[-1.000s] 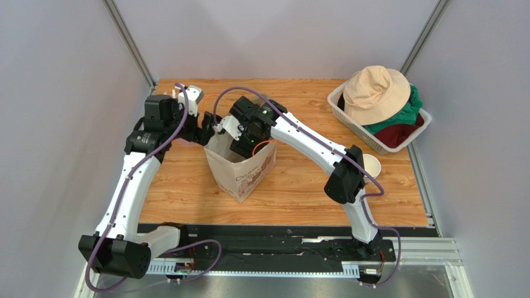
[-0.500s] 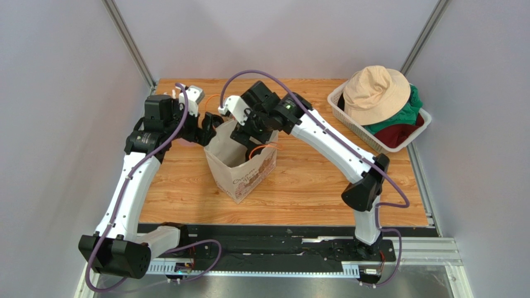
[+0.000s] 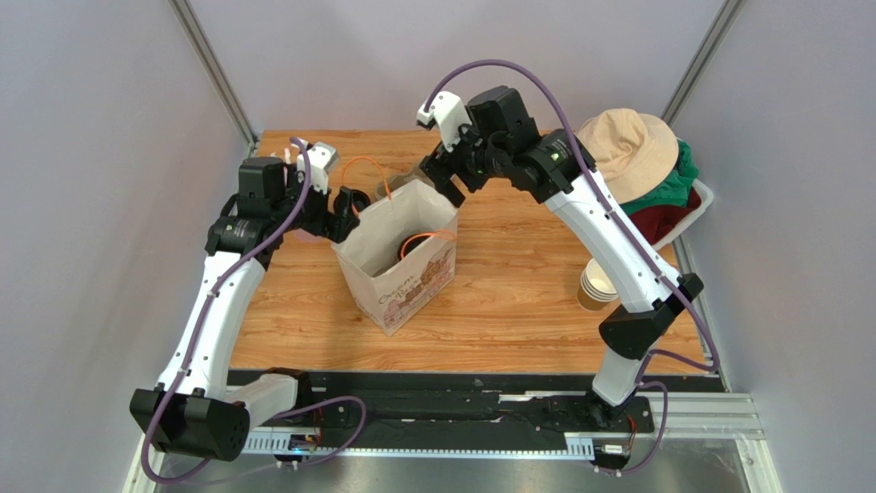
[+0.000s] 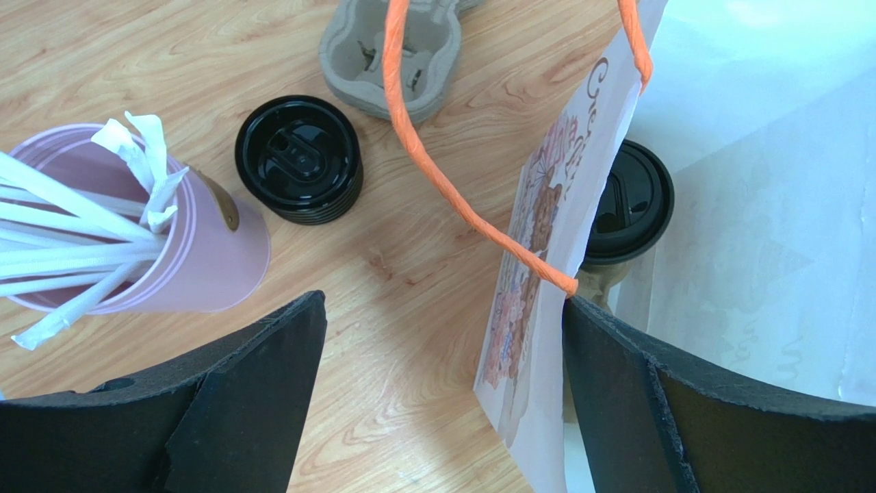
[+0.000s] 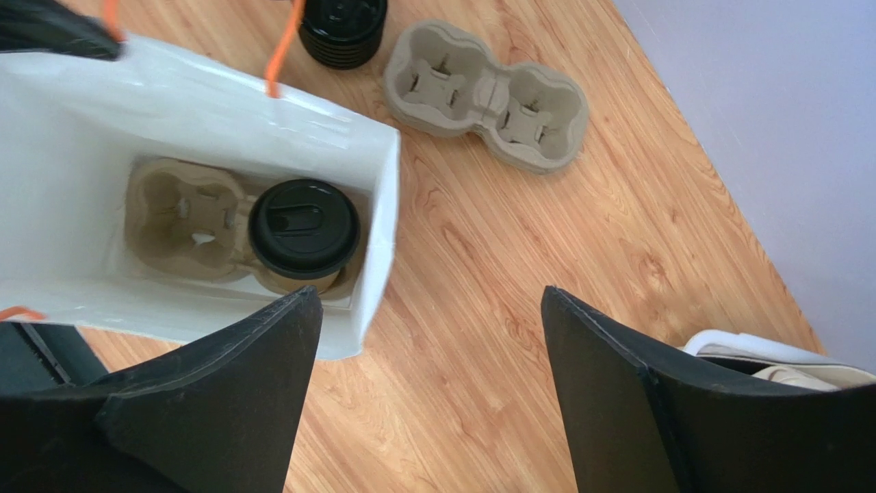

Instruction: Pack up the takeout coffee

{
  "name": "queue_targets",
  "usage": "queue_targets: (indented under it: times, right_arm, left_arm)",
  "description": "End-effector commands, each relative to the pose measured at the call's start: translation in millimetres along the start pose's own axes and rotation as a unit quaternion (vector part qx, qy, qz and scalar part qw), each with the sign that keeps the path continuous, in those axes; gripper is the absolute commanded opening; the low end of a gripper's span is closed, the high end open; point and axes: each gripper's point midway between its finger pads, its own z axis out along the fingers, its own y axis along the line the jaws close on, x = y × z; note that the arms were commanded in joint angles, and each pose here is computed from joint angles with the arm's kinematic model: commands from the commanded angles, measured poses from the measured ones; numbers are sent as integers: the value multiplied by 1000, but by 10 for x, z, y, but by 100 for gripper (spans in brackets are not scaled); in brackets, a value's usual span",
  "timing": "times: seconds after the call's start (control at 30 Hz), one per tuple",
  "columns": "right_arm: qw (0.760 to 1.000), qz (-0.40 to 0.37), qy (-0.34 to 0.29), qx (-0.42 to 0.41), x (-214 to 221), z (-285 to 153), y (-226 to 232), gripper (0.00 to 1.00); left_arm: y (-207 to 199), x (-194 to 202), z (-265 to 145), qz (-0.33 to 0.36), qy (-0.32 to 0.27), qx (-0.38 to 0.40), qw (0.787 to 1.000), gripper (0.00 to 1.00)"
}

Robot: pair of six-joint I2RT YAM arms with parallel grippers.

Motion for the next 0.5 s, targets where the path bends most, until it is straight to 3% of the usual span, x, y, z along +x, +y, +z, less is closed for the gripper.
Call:
queue_targets:
  times: [0.0, 0.37, 0.47]
  right_arm:
    - [999, 21, 16, -20, 140, 225, 25, 82]
    - [995, 54, 46, -69, 354, 492, 143, 74]
    - [995, 56, 63, -62, 452, 602, 111, 65]
  left_arm:
    - [-94, -147, -110, 22, -22, 19, 999, 93]
    - [-238, -206, -167, 38, -26, 60, 997, 93]
    - [-371, -286, -256, 52, -40, 92, 994, 93]
